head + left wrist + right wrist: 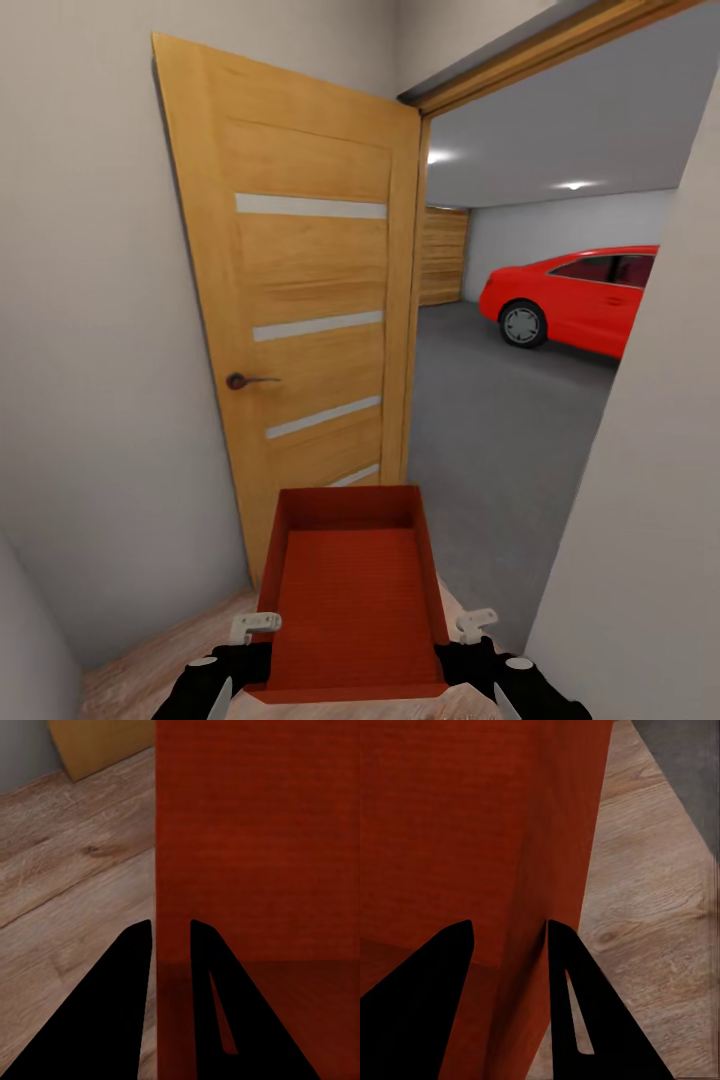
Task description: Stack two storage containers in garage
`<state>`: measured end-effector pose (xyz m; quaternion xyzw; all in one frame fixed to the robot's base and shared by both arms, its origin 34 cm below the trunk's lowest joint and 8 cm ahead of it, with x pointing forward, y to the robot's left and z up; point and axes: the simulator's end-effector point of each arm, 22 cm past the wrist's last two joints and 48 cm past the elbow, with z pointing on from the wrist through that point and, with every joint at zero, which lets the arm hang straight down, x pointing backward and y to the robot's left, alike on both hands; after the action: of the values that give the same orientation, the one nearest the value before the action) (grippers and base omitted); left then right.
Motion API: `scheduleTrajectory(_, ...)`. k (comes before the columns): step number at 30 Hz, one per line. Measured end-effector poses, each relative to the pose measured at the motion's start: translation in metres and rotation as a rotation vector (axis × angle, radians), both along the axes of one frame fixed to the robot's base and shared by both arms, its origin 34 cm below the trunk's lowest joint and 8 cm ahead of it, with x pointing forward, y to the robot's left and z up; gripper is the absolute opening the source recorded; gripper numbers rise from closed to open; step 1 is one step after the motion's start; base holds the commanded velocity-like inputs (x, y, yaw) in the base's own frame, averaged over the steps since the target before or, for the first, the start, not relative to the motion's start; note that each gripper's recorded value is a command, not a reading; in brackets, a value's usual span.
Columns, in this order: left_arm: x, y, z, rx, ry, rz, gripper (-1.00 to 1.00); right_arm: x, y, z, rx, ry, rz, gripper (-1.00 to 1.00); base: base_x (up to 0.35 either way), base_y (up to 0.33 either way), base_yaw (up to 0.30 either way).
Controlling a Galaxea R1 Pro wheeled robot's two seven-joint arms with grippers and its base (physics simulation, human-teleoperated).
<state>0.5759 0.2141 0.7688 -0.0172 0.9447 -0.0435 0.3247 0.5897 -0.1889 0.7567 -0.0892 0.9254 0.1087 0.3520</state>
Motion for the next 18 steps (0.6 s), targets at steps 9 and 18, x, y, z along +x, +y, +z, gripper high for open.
scheduleTrajectory(9, 0.0, 0.0, 0.0, 0.0, 0.0, 0.0, -1.0, 0.0, 0.0, 0.0, 0.0, 0.0, 0.0, -1.0, 0.0, 0.0, -0.278)
scheduleTrajectory(18, -0.0001, 0.0001, 0.0, 0.0, 0.0, 0.0, -1.0, 0.0, 0.0001, 0.0, 0.0, 0.0, 0.0, -1.0, 0.0, 0.0, -0.194)
